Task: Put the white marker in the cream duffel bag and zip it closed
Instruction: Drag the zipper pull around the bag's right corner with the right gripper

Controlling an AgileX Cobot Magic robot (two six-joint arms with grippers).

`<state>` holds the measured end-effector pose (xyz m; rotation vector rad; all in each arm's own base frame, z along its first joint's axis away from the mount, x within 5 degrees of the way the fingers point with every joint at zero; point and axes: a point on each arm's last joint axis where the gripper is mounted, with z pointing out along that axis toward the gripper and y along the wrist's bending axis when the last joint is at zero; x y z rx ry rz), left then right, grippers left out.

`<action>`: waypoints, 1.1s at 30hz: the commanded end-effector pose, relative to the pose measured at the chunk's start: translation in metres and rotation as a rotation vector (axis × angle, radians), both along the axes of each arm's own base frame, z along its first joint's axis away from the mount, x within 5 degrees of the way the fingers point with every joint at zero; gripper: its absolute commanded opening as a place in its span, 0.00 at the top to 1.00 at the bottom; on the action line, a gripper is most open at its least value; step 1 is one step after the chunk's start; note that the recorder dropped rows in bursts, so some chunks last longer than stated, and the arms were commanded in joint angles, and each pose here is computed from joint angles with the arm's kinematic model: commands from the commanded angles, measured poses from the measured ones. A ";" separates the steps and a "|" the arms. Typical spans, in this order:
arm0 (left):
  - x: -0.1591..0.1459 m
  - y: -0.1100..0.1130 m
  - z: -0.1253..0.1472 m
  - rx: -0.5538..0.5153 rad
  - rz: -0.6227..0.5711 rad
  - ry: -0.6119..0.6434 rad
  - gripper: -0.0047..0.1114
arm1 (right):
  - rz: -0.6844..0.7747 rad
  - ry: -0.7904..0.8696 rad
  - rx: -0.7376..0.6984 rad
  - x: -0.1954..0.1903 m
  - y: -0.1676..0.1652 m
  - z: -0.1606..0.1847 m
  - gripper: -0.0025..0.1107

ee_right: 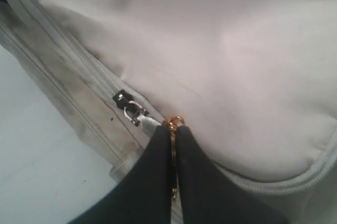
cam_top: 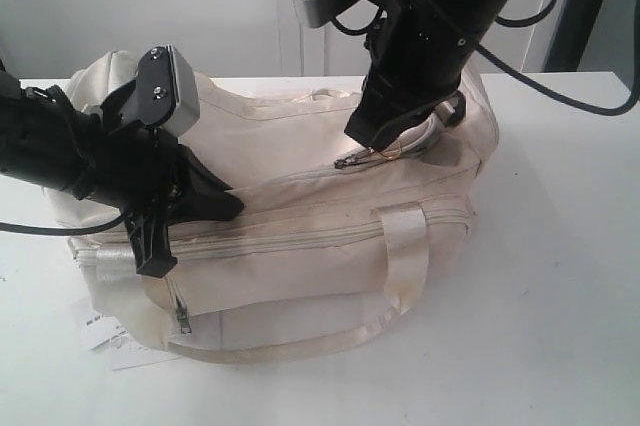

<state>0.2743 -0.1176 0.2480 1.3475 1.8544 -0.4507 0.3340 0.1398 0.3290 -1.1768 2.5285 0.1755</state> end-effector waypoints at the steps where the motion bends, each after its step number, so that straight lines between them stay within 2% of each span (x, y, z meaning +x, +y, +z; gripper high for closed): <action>1: -0.003 0.003 0.001 0.013 -0.002 -0.001 0.96 | -0.017 -0.023 -0.053 0.001 -0.009 0.002 0.98; 13: -0.003 0.003 0.001 0.011 -0.002 0.002 0.96 | -0.033 -0.044 -0.113 0.003 -0.015 0.002 0.98; 33: -0.003 0.003 0.001 0.015 -0.002 0.003 0.96 | -0.119 -0.033 -0.099 0.011 -0.038 0.002 0.98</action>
